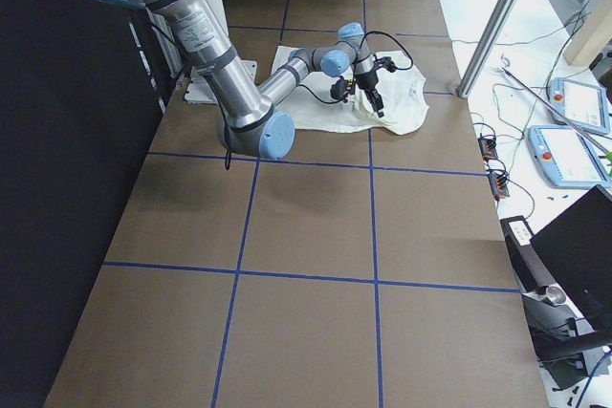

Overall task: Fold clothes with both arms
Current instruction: 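Move both grippers down to the shirt hem corners nearest the robot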

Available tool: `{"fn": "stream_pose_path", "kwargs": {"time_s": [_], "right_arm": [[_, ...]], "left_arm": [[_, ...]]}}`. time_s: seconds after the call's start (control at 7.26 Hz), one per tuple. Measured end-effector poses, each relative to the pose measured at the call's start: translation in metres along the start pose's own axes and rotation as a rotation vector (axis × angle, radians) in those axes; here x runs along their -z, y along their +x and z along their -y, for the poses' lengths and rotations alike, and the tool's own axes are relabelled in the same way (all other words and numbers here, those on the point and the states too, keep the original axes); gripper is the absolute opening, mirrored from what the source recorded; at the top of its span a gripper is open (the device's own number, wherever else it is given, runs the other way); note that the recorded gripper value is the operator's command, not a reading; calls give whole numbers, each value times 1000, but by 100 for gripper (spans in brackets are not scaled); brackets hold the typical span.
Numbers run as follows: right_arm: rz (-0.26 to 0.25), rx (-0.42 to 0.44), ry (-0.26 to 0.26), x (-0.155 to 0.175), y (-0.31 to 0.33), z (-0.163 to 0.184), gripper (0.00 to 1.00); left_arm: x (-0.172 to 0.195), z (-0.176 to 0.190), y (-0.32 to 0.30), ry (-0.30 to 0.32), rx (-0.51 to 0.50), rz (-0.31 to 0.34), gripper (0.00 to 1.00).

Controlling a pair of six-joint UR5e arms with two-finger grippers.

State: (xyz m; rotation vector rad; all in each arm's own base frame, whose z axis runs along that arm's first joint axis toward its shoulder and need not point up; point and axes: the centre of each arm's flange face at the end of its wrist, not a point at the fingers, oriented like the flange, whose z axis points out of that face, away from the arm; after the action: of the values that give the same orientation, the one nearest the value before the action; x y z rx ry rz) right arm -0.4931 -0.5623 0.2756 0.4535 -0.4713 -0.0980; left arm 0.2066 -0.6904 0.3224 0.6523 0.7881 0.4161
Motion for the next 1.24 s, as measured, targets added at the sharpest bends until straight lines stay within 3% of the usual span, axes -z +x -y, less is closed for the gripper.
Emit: {"fn": "stream_pose_path", "kwargs": {"time_s": [0.28,0.55,0.69,0.83,1.24], "right_arm": [[163,-157,-27,38,17,7,100],[316,-295,-38,59,32,-28,100],[366,-390,-57,73,34,-56,100],[398,-494,-79,89,30,-87,100],[408,-647,-102,118,0,-206,100]], "left_arm": [[-1,-23,27,9,58,-2,100],[7,-65,88,17,168,-53,99],[18,-89,123,22,237,-86,82],[29,-111,157,19,316,-121,71],[23,-174,263,-33,563,-163,76]]}}
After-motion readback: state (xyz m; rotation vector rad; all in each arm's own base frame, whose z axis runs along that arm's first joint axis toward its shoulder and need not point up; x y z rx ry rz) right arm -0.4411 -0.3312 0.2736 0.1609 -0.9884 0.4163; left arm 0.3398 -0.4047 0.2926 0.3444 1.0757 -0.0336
